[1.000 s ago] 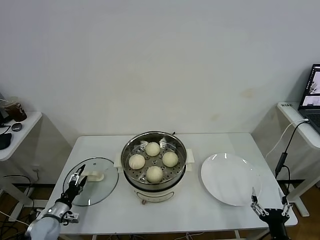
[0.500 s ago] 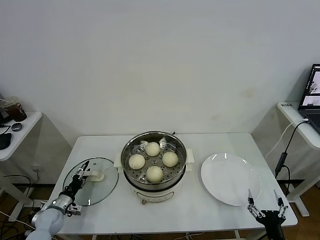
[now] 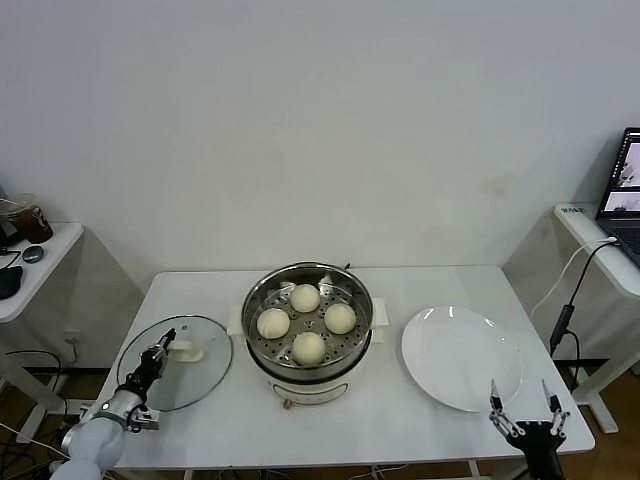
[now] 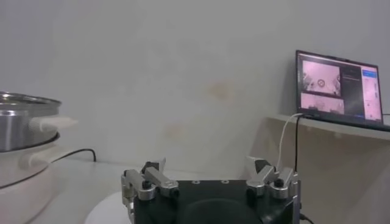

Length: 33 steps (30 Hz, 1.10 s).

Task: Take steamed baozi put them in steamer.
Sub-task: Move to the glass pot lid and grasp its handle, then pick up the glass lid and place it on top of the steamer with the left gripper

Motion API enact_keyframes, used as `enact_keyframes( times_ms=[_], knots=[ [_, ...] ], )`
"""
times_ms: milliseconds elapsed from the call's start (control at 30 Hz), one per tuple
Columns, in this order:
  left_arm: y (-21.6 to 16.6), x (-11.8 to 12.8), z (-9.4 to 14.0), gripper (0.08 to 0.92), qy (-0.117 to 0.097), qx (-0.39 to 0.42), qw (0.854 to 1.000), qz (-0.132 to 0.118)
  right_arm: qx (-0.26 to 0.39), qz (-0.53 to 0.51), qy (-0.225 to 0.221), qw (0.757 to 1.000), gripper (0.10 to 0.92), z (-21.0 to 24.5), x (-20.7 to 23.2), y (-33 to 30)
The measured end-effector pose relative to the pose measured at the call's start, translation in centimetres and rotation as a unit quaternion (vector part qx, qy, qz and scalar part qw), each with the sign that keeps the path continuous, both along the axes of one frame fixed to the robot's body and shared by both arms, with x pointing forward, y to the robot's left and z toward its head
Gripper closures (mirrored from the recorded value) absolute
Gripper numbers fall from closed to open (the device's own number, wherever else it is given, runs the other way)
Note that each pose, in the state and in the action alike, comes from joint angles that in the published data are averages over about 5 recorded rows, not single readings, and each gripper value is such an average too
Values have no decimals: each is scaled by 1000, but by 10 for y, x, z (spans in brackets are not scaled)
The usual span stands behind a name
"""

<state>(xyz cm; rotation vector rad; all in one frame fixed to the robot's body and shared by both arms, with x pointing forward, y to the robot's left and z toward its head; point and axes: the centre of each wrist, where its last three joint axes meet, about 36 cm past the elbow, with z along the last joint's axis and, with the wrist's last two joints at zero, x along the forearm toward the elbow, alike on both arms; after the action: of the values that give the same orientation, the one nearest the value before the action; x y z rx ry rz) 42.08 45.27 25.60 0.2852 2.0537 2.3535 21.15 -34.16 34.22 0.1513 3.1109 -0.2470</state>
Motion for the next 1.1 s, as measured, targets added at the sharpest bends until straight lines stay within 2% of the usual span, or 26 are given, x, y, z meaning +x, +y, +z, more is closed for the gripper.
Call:
enact_keyframes(
  times_ms=[133,333,500,633,867,1100],
  knots=[
    [0,-8,11,821,-17,-14,1000,10,-3,6,2,1000,200,-1,-1,1],
    [-6,-30,43,822,-55,-32,997,37,-6,18,6,1000,200,-4,2,3],
    [-21,-49,84,822,-76,-39,994,67,-7,31,9,999,200,-5,7,6],
    [-42,-55,124,822,-85,-50,992,82,-6,42,11,999,200,-7,10,9],
    [-91,-53,188,822,-88,-83,989,82,-3,51,14,999,200,-15,13,17],
    [-152,-40,211,822,-66,-117,989,63,-11,54,19,998,200,-26,19,29]
  ],
)
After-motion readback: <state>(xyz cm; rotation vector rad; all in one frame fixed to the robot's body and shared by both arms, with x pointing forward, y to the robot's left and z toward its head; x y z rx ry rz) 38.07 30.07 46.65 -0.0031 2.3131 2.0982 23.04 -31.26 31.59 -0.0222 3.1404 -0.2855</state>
